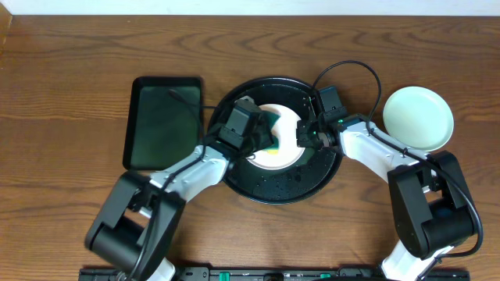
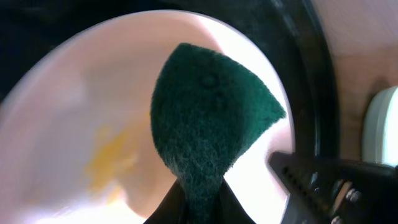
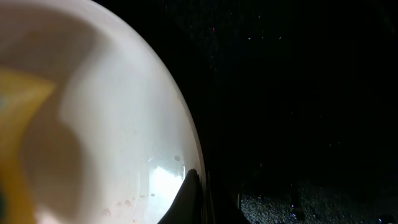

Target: Clean dirty plates on tray and stack at the side

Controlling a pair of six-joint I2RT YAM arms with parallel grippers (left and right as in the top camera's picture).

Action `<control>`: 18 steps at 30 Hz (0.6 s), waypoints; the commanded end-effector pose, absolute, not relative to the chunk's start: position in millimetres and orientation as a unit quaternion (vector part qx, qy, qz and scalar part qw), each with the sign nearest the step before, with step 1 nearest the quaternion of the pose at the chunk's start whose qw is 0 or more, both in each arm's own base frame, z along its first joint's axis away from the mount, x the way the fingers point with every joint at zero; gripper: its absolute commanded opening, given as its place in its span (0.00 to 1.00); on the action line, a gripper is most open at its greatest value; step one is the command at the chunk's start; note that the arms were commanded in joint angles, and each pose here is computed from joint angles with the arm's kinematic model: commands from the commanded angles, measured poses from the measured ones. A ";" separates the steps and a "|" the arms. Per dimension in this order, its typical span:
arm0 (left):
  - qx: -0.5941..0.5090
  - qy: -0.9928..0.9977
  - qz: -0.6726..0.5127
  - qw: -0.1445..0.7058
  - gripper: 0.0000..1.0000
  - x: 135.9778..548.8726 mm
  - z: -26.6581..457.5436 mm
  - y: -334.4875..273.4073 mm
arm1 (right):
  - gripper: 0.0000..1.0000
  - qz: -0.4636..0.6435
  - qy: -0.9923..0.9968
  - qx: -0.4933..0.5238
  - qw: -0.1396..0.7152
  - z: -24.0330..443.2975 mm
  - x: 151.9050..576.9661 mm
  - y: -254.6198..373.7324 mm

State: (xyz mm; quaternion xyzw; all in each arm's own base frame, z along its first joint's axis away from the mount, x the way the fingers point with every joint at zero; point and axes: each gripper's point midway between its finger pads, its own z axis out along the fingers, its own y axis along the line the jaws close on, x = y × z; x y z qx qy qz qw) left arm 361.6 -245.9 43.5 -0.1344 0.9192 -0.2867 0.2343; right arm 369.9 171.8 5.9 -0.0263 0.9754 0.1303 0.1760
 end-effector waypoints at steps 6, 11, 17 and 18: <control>-0.143 0.903 -0.303 0.270 0.08 376.9 44.1 -259.0 | 0.01 0.121 0.982 -0.033 0.140 -14.4 353.4 175.5; -0.156 0.915 -0.261 0.263 0.08 376.3 14.3 -248.2 | 0.01 0.121 0.982 -0.033 0.139 -14.5 353.1 175.5; -0.183 0.930 -0.160 0.276 0.08 373.8 -12.1 -211.4 | 0.01 0.119 0.983 -0.033 0.136 -15.3 351.5 174.6; -0.184 0.932 -0.135 0.281 0.08 372.7 -14.8 -202.4 | 0.01 0.119 0.983 -0.033 0.136 -15.3 351.4 174.5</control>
